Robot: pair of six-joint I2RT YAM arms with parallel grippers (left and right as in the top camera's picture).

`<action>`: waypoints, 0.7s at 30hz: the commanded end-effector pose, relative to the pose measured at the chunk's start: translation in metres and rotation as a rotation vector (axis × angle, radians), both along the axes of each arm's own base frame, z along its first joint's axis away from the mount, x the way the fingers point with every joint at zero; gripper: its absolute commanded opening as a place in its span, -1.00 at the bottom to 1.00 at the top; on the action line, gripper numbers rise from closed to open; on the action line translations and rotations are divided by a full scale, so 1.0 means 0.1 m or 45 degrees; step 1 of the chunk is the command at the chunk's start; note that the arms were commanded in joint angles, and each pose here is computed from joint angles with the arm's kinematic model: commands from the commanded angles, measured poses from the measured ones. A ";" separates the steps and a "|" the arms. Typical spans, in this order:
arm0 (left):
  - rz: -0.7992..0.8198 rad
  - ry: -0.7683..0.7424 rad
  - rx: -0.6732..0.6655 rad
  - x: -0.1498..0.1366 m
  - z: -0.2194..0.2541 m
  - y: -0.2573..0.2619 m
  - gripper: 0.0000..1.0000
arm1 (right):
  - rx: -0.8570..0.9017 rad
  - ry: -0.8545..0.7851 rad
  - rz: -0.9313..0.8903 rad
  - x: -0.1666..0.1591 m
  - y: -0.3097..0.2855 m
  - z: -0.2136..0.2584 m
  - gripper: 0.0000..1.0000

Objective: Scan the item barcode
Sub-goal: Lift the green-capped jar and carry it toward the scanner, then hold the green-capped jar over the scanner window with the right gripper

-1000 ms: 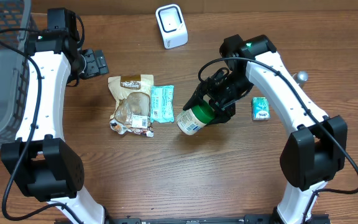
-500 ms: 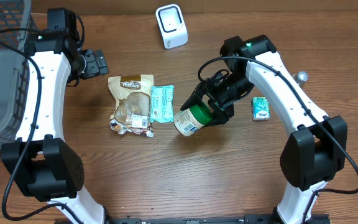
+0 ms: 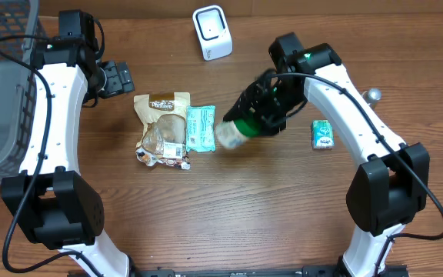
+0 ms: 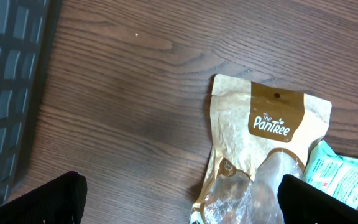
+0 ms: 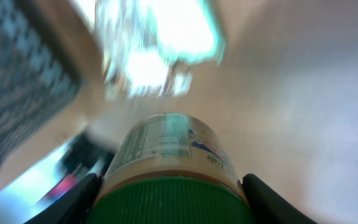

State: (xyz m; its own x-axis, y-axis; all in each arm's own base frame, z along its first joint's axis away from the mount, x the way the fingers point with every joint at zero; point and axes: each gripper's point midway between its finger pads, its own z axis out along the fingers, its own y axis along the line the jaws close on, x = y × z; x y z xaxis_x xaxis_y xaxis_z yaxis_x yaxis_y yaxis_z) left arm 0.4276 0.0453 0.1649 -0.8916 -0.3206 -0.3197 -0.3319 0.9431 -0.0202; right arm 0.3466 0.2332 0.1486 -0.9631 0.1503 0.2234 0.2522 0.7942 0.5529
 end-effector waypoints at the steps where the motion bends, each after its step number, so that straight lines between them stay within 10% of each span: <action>1: -0.027 -0.023 0.005 0.03 0.07 -0.01 0.99 | -0.401 -0.324 -0.106 0.49 -0.48 -0.08 -0.24; 7: -0.027 -0.023 0.005 0.03 0.07 -0.01 0.99 | -0.236 -0.770 -0.216 1.28 -0.26 0.33 -0.50; 21: -0.028 -0.023 0.005 0.03 0.07 -0.01 0.99 | -0.036 -1.508 -0.337 2.38 0.20 0.89 -0.35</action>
State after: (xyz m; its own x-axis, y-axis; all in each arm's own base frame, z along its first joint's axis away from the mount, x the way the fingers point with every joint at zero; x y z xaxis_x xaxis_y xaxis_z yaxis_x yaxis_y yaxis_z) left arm 0.4278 0.0454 0.1648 -0.8916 -0.3206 -0.3198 -0.3320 0.9431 -0.0199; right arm 0.5733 0.2419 0.2576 -0.5212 0.4081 -0.7496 -0.2176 0.7857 0.5791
